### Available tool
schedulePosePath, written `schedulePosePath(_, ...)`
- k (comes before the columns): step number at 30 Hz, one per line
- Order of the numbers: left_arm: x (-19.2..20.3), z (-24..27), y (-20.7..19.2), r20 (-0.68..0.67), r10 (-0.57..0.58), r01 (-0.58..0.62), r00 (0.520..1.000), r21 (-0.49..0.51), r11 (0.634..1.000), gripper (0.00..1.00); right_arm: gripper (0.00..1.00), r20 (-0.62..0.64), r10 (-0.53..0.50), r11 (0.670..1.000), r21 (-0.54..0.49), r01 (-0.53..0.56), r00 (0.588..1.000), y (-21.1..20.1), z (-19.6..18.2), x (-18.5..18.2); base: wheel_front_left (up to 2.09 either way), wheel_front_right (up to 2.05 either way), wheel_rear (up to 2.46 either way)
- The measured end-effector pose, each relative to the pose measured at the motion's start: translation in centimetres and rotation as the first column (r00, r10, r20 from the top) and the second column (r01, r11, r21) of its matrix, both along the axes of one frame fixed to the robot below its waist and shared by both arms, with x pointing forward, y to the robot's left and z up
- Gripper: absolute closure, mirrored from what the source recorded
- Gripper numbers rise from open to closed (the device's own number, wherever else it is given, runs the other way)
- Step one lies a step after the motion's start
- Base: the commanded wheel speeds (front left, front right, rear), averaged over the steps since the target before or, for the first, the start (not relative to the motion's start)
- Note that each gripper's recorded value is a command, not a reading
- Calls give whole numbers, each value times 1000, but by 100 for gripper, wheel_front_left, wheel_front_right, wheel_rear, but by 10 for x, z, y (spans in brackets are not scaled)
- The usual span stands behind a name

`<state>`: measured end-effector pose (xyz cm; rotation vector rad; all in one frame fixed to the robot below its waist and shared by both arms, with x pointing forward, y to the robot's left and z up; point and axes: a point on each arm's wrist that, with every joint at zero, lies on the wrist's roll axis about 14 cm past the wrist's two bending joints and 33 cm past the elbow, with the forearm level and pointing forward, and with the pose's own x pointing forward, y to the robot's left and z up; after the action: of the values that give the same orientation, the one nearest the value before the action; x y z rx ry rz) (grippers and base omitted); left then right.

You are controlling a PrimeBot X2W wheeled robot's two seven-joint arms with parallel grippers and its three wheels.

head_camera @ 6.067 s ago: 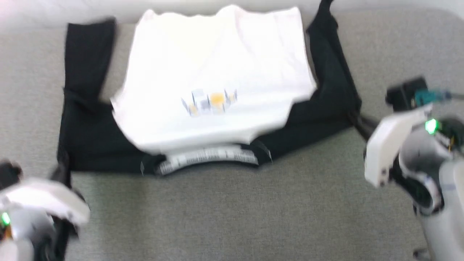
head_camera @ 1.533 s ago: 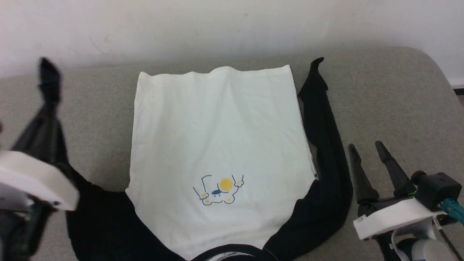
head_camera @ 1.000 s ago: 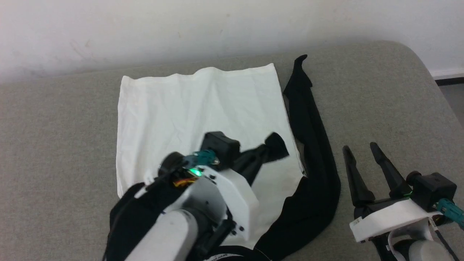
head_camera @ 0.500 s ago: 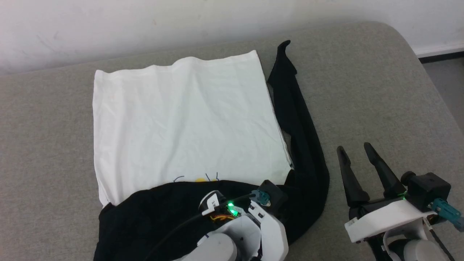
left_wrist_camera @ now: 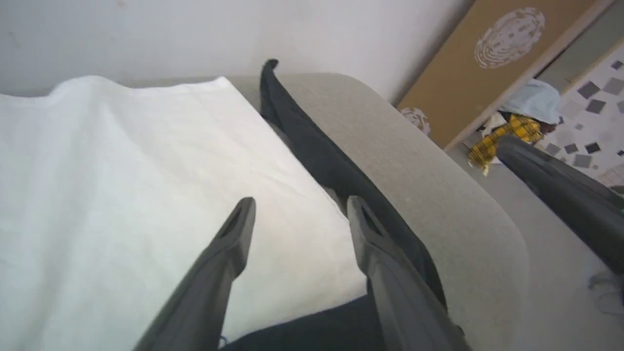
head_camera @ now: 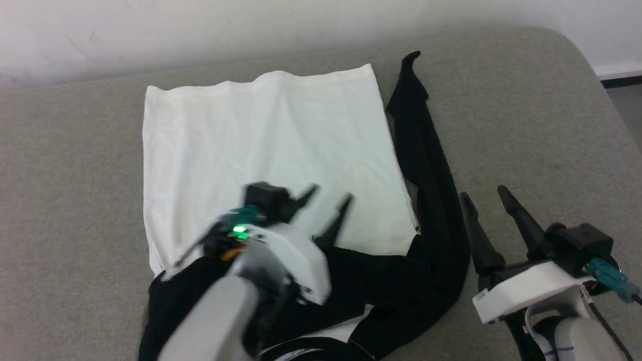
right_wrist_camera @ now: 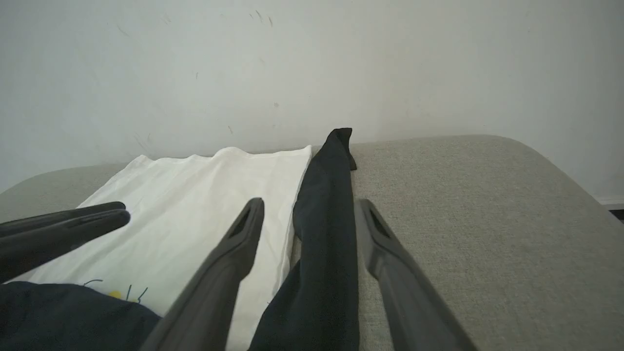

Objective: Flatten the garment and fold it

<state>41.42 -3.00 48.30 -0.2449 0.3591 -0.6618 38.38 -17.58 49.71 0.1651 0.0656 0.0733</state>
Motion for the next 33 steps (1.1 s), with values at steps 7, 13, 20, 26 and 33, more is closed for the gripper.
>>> schedulePosePath(7,41,12,139,213,436,-447,874,5,894,0,0,-1,21,999,-45,-21,1000,0,11,38,0,0,0)
schedulePosePath(13,46,12,220,351,608,-646,712,-12,764,0,0,-42,13,994,-110,-17,999,-14,16,101,0,0,0)
schedulePosePath(20,52,12,259,413,674,-737,612,-11,676,0,0,-184,-2,994,-106,-18,983,-17,-5,179,0,0,0)
schedulePosePath(26,53,-7,272,400,707,-774,584,10,634,0,0,-411,-31,992,-128,-24,911,-21,-63,215,0,0,0)
schedulePosePath(33,48,-36,287,367,724,-794,584,70,604,0,0,-592,5,986,-133,-104,806,2,-124,231,0,0,0)
